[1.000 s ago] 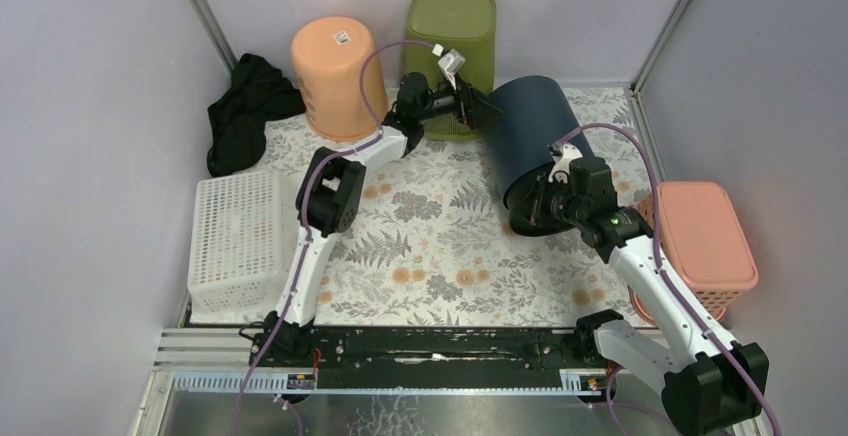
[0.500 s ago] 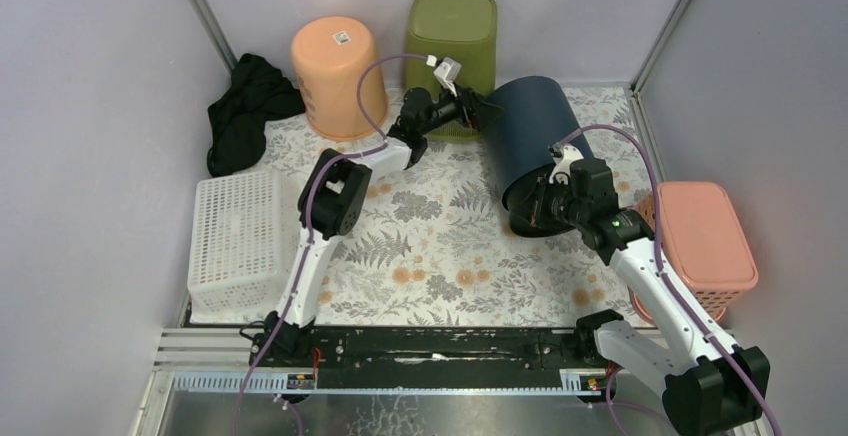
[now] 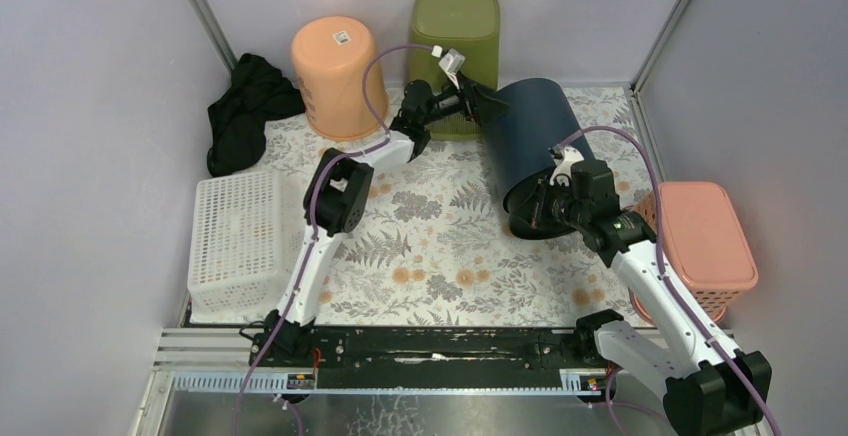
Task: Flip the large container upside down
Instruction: Turn the container upside down at the center of the board.
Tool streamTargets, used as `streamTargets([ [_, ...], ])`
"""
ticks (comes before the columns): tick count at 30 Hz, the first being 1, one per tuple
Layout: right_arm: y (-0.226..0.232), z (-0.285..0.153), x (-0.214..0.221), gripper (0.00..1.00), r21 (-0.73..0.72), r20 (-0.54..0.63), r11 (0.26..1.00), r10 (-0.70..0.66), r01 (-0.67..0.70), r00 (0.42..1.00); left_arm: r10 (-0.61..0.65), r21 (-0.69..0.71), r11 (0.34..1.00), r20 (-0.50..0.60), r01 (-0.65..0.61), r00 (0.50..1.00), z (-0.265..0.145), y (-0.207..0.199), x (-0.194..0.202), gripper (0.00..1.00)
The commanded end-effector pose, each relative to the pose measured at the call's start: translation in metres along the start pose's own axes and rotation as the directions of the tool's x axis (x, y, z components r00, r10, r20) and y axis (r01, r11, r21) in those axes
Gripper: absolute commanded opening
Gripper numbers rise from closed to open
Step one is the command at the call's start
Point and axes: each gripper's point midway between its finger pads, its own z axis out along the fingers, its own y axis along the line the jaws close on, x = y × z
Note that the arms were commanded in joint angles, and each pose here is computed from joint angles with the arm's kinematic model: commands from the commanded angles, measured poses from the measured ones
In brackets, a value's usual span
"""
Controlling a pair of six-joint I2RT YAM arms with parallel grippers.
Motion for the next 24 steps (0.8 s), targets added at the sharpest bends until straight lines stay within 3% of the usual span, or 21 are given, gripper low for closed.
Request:
streamTargets([
  [1,0.023,-0.008,0.015,0.00,-0.103,-0.078,0.995,0.004,-0.012,0.997,-0.015,0.152,0.988,-0.073,0.026,0.997,0.000,-0.040,0.014,1.00],
  [24,0.051,-0.037,0.014,0.00,-0.202,-0.105,0.979,0.014,-0.035,0.994,-0.073,0.193,0.977,-0.117,0.095,0.990,-0.079,-0.128,0.039,1.00],
])
